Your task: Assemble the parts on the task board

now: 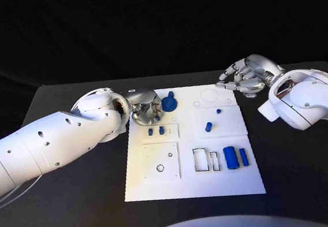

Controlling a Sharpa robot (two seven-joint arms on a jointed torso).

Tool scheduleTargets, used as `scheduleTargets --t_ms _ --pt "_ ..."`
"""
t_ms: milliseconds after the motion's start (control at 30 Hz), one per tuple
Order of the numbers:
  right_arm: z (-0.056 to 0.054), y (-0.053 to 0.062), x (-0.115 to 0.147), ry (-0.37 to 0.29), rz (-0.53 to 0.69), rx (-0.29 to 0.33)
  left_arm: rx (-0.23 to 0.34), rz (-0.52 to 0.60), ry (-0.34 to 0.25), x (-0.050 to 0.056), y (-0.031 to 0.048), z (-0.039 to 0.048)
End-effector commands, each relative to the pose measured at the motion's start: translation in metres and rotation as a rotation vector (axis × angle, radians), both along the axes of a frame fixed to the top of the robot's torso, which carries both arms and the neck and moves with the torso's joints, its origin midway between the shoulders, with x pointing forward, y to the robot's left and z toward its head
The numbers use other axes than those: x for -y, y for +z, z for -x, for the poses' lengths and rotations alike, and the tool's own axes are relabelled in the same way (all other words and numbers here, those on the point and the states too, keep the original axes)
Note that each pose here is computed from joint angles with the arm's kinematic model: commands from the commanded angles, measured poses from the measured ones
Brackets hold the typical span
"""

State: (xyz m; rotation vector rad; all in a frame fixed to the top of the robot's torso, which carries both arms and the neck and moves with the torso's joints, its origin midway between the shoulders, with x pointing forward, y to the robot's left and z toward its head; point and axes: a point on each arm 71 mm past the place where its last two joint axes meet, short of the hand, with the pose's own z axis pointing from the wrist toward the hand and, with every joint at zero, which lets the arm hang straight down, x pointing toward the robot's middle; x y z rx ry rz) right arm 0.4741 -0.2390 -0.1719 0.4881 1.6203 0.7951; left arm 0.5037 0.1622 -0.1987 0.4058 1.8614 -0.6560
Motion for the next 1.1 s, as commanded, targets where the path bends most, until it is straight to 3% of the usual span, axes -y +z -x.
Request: scheduleTargets --t_ms 33,500,1100 --pt "0.0002 -0.0002 -0.0010 0.010 0.004 0.000 -0.017 -0.018 -0.018 0.0021 -0.0031 0.0015" --pt "0.0001 -0.0004 -0.0011 0.011 0.004 -0.001 -0.038 -0.037 -0.030 0.0021 -0.0066 0.0022" --pt "-0.0002 -0.0004 -0.0009 0.010 0.004 0.000 -0.028 -0.020 -0.027 0.0017 -0.0056 0.0021"
